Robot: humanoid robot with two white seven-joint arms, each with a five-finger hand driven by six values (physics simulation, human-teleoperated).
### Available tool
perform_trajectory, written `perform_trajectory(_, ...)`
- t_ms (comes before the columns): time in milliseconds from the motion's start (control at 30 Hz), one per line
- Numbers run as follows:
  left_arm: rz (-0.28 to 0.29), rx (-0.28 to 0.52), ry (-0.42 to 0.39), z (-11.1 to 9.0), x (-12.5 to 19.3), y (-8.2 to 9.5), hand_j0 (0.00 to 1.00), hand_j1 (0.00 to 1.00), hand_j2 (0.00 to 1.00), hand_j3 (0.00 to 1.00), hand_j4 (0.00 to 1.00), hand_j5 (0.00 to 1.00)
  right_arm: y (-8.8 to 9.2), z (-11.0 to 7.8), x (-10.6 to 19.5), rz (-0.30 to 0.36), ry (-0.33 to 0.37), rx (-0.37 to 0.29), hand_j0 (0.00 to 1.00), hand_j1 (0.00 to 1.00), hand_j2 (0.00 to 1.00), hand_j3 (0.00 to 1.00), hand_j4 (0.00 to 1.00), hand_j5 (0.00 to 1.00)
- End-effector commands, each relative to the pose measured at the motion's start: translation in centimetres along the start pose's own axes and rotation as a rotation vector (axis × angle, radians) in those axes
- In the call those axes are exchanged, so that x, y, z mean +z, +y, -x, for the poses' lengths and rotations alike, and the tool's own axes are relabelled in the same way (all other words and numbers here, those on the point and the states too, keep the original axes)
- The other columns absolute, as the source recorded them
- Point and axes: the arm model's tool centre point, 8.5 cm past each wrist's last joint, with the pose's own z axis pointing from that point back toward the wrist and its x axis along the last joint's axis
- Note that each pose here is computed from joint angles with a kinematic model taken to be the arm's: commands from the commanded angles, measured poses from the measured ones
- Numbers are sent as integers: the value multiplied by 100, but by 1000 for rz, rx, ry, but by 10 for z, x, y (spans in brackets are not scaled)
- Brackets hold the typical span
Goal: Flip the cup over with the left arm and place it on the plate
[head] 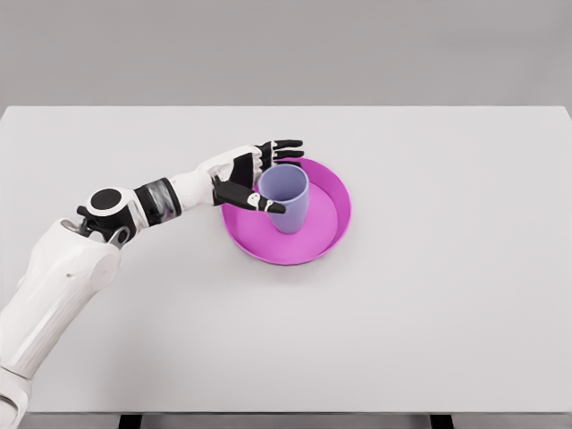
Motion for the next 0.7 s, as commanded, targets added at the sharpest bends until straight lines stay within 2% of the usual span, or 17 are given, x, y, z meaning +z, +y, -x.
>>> perform_trajectory(0, 0, 2, -3, -1, 1, 0, 100, 100, 100, 100, 100, 100, 0, 0, 0, 0, 0, 1, 100, 100, 100, 100, 100, 100)
perform_trajectory(167, -7, -42, -8, -14, 17, 7, 100, 100, 100, 100, 100, 100, 0, 0, 0, 0, 0, -1, 100, 100, 100, 100, 100, 100)
perform_trajectory(233, -24, -75, -7, -26, 38, 16, 100, 100, 100, 100, 100, 100, 0, 0, 0, 0, 0, -1, 100, 100, 100, 100, 100, 100)
perform_trajectory(300, -49, -62, -3, -38, 77, 31, 100, 100, 100, 100, 100, 100, 0, 0, 0, 0, 0, -1, 100, 100, 100, 100, 100, 100)
perform_trajectory(367, -75, -93, 15, -58, 119, 41, 100, 100, 100, 100, 100, 100, 0, 0, 0, 0, 0, 1, 100, 100, 100, 100, 100, 100)
perform_trajectory(467, -162, -139, 60, -75, 173, 63, 100, 100, 100, 100, 100, 100, 0, 0, 0, 0, 0, -1, 100, 100, 100, 100, 100, 100)
perform_trajectory(600, -209, -218, 66, -80, 208, 70, 100, 100, 100, 100, 100, 100, 0, 0, 0, 0, 0, -1, 100, 100, 100, 100, 100, 100)
perform_trajectory(667, -210, -221, 63, -80, 210, 70, 100, 100, 100, 100, 100, 100, 0, 0, 0, 0, 0, -1, 100, 100, 100, 100, 100, 100)
